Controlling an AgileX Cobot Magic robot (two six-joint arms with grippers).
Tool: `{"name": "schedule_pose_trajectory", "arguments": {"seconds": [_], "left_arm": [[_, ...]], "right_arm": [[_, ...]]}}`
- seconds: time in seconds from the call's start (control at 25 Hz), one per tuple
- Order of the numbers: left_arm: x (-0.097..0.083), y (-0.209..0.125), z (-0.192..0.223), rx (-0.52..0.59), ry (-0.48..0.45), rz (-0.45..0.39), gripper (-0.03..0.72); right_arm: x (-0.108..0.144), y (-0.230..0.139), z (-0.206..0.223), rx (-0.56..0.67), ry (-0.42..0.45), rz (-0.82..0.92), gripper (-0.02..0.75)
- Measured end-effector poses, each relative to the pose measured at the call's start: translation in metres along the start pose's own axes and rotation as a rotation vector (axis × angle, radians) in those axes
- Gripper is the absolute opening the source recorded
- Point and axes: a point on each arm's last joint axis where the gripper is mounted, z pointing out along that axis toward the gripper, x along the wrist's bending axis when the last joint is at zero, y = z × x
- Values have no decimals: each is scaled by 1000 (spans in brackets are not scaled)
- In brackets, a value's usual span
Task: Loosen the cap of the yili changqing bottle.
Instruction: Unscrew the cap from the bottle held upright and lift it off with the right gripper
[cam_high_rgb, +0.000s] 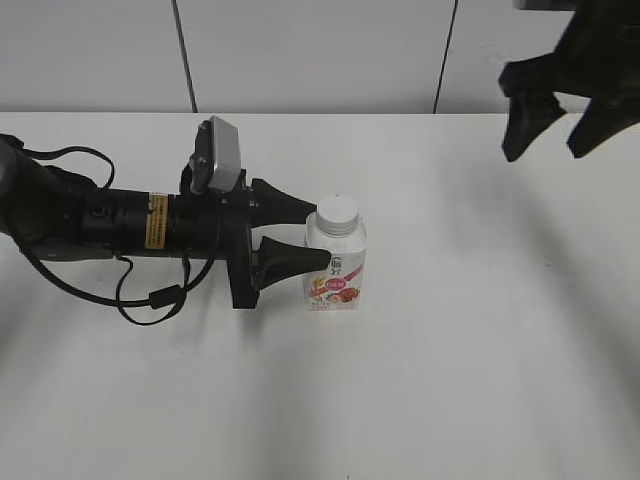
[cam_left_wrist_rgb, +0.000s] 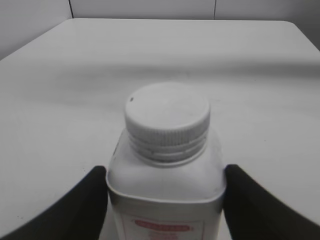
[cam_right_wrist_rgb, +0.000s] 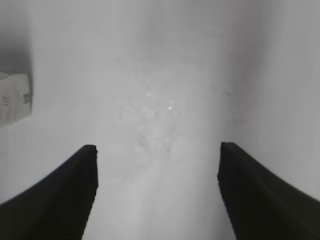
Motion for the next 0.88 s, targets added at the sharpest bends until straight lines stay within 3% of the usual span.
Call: {"name": "schedule_pose_trajectory", "arguments": {"seconds": [0.24, 0.48, 0.88], "left_arm": [[0, 0, 0, 0, 0, 2, 432], [0, 0, 0, 0, 0, 2, 431], [0, 0, 0, 1, 0, 2, 431]], "right_arm": [[65, 4, 4, -8, 35, -152, 586], [116, 3, 18, 20, 94, -185, 586], [145, -2, 39, 77, 127, -208, 586]]}}
